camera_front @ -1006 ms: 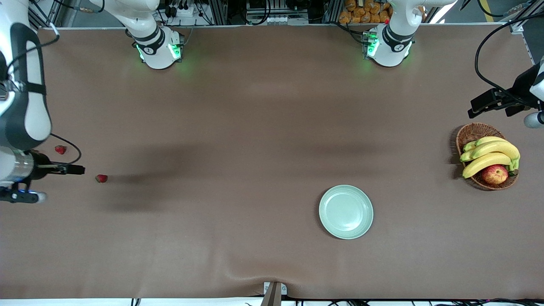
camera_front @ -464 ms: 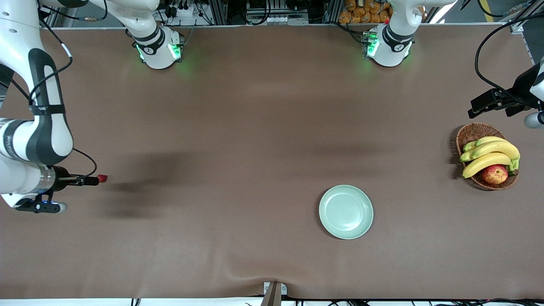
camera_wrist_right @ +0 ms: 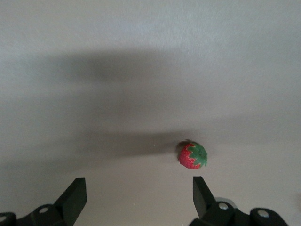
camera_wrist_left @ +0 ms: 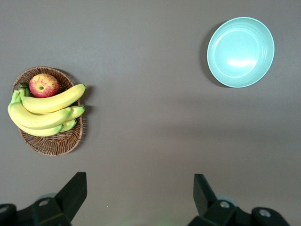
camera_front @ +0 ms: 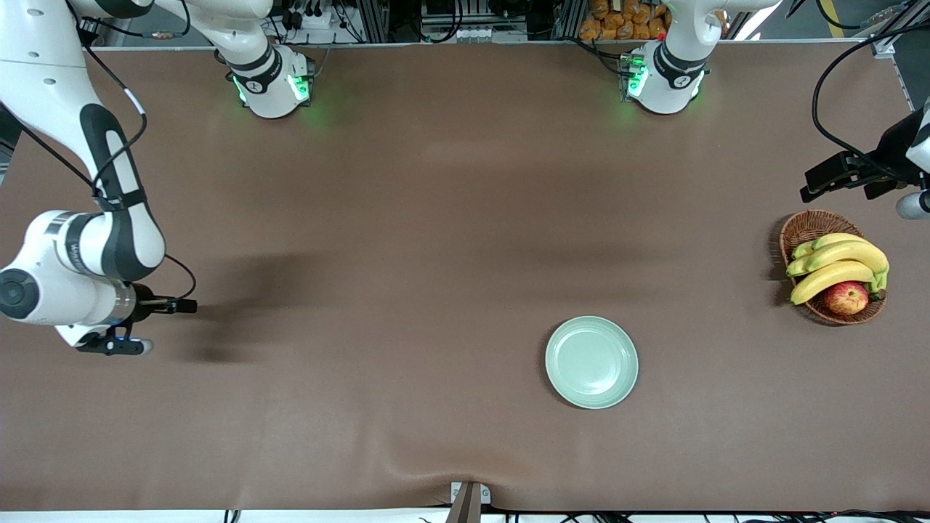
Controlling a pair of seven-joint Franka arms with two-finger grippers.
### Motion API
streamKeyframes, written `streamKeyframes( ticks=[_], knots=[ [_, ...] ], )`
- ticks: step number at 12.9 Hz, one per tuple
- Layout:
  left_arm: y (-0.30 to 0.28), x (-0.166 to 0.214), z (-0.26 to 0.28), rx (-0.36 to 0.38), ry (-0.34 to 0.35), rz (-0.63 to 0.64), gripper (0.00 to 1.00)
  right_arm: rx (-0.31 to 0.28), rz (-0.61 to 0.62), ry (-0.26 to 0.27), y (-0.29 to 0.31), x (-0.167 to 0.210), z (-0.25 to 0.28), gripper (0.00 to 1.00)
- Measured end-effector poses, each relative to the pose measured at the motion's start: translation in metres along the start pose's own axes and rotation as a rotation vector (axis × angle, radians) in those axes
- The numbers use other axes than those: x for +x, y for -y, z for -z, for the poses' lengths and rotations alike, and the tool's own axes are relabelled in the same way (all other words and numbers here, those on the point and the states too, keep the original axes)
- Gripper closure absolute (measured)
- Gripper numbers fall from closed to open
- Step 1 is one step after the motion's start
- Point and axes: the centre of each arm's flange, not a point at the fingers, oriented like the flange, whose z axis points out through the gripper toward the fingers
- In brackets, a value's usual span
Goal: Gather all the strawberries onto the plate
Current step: 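Reach the right gripper down to the red strawberry nearest the plate, then close the right gripper on the strawberry and lift it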
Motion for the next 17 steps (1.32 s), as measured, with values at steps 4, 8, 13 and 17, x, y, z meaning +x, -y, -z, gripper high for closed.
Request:
streamKeyframes(
  ticks=[4, 8, 13, 17],
  knots=[
    [0.000, 0.002, -0.003, 0.001, 0.005, 0.000, 0.00, 0.011, 0.033, -0.022, -0.046, -0.014, -0.029, 0.00],
    [0.000, 0.003, -0.005, 0.001, 0.009, 0.000, 0.00, 0.008, 0.051, -0.074, -0.054, -0.021, -0.058, 0.00],
    [0.000, 0.003, -0.005, 0.001, 0.009, 0.000, 0.00, 0.007, 0.064, -0.080, -0.056, -0.020, -0.072, 0.00],
    [0.000, 0.003, -0.005, 0.001, 0.010, 0.000, 0.00, 0.007, 0.067, -0.081, -0.055, -0.019, -0.073, 0.03]
  ],
)
